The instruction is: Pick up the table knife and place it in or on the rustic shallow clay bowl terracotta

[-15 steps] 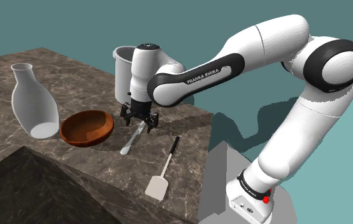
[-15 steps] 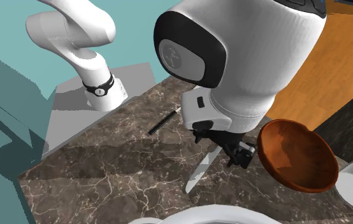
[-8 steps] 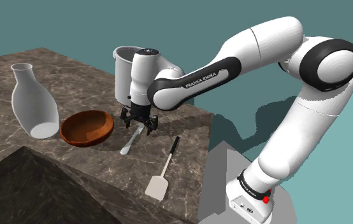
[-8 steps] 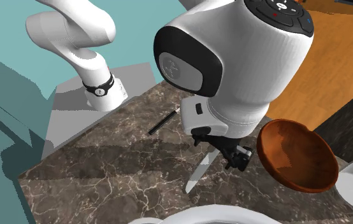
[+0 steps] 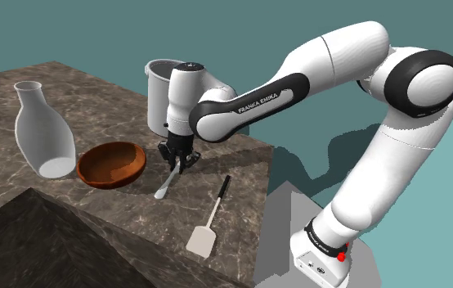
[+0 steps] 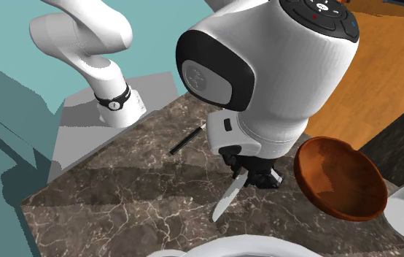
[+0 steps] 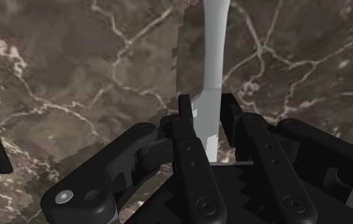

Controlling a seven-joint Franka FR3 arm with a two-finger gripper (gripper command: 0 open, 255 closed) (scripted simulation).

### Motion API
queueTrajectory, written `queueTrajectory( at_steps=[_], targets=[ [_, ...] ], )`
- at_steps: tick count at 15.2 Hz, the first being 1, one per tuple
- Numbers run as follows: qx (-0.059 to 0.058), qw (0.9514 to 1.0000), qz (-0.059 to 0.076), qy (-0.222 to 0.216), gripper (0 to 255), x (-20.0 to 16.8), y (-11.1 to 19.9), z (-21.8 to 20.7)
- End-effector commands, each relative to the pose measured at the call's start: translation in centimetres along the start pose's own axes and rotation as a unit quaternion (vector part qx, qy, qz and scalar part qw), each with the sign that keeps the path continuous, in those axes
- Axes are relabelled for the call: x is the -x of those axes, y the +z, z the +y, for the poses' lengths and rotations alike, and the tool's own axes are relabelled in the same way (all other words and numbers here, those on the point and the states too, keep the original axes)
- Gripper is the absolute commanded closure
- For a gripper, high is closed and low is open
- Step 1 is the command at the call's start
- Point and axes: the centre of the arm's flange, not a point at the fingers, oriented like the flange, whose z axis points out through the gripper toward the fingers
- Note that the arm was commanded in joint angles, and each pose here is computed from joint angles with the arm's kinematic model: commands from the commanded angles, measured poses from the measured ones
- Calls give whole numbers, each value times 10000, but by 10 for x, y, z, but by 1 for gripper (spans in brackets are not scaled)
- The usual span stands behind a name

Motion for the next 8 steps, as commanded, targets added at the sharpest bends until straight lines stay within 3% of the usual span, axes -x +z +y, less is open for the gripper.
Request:
queueTrajectory(
  at_steps=[1, 8],
  targets=[
    [0, 10000, 0, 0, 255, 0, 0, 0],
    [0, 10000, 0, 0, 255, 0, -21, 0]
  ],
)
